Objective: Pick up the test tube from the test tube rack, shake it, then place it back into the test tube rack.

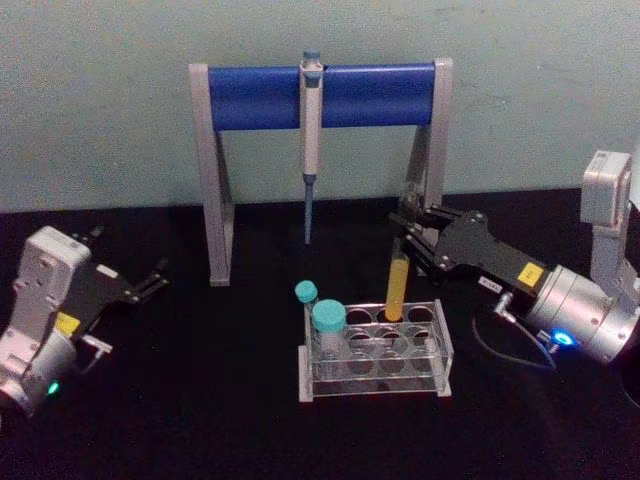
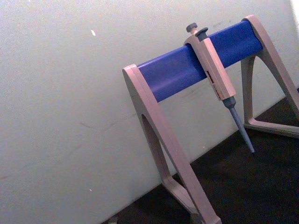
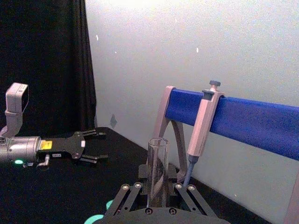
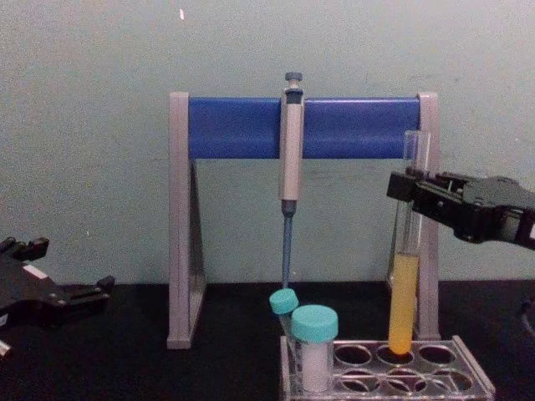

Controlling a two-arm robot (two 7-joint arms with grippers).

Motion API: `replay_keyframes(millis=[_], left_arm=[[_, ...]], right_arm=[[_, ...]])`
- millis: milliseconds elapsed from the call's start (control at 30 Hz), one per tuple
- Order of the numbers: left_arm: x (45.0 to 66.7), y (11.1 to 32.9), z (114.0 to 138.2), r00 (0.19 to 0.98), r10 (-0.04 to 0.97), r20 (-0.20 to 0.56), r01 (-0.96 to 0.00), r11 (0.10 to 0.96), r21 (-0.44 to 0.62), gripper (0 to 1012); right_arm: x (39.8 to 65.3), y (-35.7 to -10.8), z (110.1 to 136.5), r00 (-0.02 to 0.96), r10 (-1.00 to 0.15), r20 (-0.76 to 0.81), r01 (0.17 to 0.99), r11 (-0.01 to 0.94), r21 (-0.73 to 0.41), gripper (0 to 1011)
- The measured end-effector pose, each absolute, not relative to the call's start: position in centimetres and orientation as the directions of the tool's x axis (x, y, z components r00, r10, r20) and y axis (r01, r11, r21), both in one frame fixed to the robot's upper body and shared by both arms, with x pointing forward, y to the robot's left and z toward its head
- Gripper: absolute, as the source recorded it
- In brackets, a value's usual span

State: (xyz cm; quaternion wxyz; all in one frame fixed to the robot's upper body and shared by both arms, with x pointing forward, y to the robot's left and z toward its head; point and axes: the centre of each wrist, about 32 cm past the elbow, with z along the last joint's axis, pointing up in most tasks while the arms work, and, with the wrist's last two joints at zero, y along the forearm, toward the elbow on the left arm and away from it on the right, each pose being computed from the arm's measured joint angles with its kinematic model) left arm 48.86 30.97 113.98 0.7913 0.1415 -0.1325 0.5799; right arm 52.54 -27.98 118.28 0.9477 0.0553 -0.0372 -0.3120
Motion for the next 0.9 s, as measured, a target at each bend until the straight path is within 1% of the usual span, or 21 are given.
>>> replay_keyframes(millis=[900], left_arm=[[48.9,31.0,114.0,0.292,0.880,0.374,-0.955,0.287,0.070,1001]], right_arm=[[53.7,-27.7,116.6,0.808,-0.589,-0.011,0.588,0.806,0.068,232]])
